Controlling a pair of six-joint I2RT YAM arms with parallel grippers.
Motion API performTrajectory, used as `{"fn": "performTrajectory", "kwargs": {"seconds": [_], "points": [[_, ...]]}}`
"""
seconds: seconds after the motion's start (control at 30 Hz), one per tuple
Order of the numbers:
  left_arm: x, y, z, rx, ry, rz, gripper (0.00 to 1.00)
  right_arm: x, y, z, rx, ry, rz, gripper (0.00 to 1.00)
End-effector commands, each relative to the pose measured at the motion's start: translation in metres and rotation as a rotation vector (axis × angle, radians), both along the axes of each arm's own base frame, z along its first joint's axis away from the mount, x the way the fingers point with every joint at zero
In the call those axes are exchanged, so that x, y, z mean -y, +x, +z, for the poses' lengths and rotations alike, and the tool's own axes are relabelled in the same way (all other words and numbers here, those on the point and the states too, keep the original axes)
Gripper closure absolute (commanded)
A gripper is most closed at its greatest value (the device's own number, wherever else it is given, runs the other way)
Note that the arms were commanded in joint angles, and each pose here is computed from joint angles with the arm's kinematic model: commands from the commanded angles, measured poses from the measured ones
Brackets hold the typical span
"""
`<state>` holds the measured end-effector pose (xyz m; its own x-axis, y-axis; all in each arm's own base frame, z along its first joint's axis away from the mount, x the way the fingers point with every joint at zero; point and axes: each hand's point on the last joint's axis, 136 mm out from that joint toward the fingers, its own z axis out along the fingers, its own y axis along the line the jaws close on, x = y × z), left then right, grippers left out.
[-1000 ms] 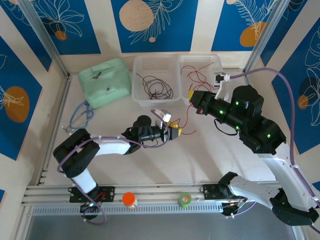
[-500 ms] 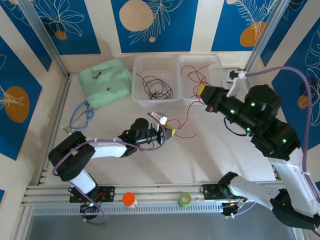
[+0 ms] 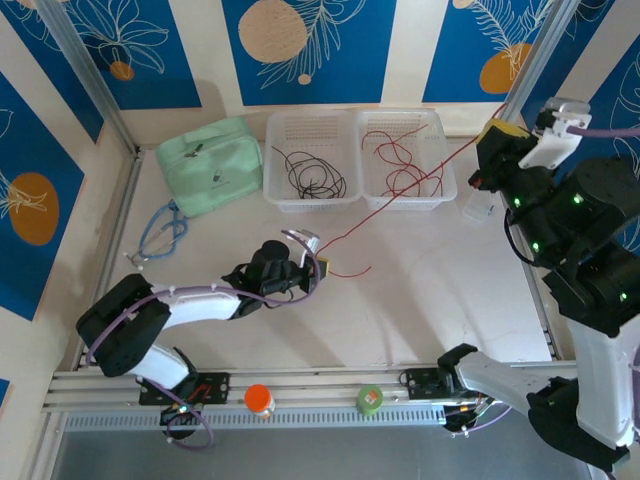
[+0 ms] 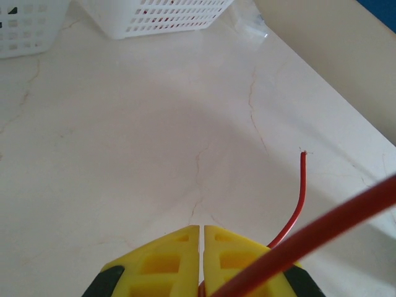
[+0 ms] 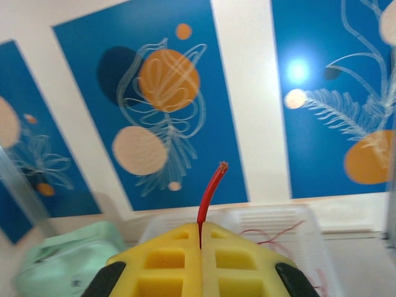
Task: Untangle the cables
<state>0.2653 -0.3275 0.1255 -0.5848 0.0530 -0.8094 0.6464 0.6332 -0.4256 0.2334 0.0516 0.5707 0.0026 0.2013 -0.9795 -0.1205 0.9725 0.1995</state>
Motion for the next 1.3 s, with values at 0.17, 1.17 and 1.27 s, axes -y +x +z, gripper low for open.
{"fn": "performTrajectory", "kwargs": {"seconds": [0.17,1.17,1.27], "points": [[-0.004,0.010,-0.005,-0.037,0.120,0.011,1.00,0.030,0.022,0.030,0.071,-0.008,-0.130,1.00],[0.184,0.286,0.052,0.192,-0.058,0.178,0.79,0.011,0.309,-0.193,-0.305,0.082,0.176,1.00],[0.181,0.295,0.049,0.165,-0.119,0.179,0.50,0.002,0.335,-0.229,-0.361,0.063,0.166,1.00]]}}
